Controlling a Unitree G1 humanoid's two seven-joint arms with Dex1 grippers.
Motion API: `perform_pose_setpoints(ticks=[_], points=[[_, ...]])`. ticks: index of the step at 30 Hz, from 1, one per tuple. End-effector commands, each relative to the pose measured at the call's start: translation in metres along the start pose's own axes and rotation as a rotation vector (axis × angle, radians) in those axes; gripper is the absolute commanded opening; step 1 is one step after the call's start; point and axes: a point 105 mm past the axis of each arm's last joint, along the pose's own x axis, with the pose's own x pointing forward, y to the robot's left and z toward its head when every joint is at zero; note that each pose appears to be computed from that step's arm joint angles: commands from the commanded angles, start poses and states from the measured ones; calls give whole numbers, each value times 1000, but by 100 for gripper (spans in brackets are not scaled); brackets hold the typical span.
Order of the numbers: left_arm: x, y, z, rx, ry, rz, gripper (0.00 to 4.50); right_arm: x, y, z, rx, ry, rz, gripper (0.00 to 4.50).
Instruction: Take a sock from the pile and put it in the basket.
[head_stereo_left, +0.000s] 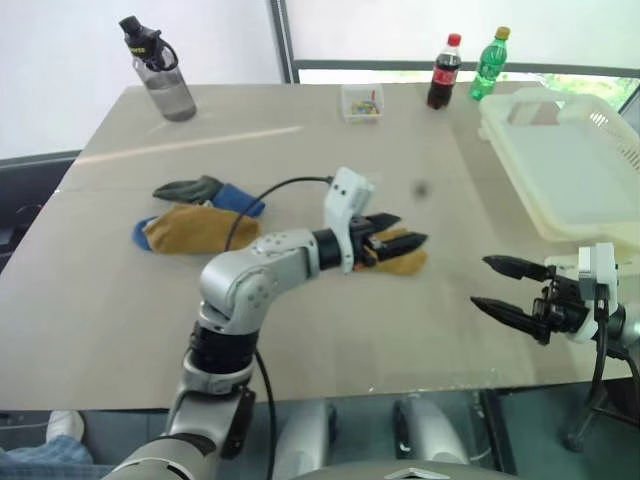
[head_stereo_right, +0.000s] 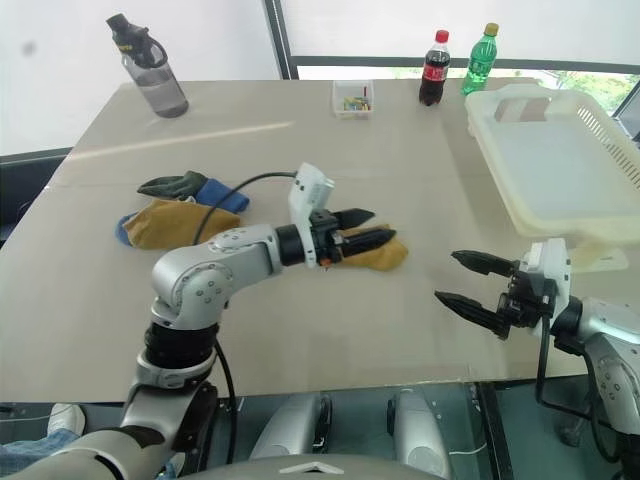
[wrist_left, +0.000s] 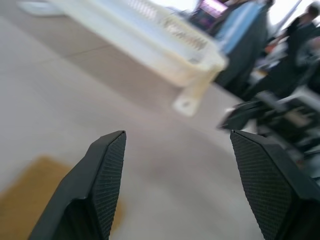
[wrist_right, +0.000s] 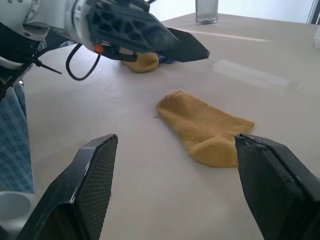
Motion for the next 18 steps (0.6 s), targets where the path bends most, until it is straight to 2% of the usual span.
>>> perform_pose_setpoints(ticks=[1,3,6,9,14,18], points=[[-7,45,0,154,29,216,351,3,1,6,-24,-20,13,381],[-12,60,-13,235,96,263,351,3,1,6,-25,-21,14,381],[-13,70,-27,245,129,285,351,4,0,6,-26,-21,15,381],[-12,78,-54,306,215,302,351,6,-1,6,-27,-23,15,381],[-15,71,-75,268,245,254,351,11,0,5,-14,-28,10,381],[-20,55,-81,267,245,175,351,16,3,1,18,-19,18,381]])
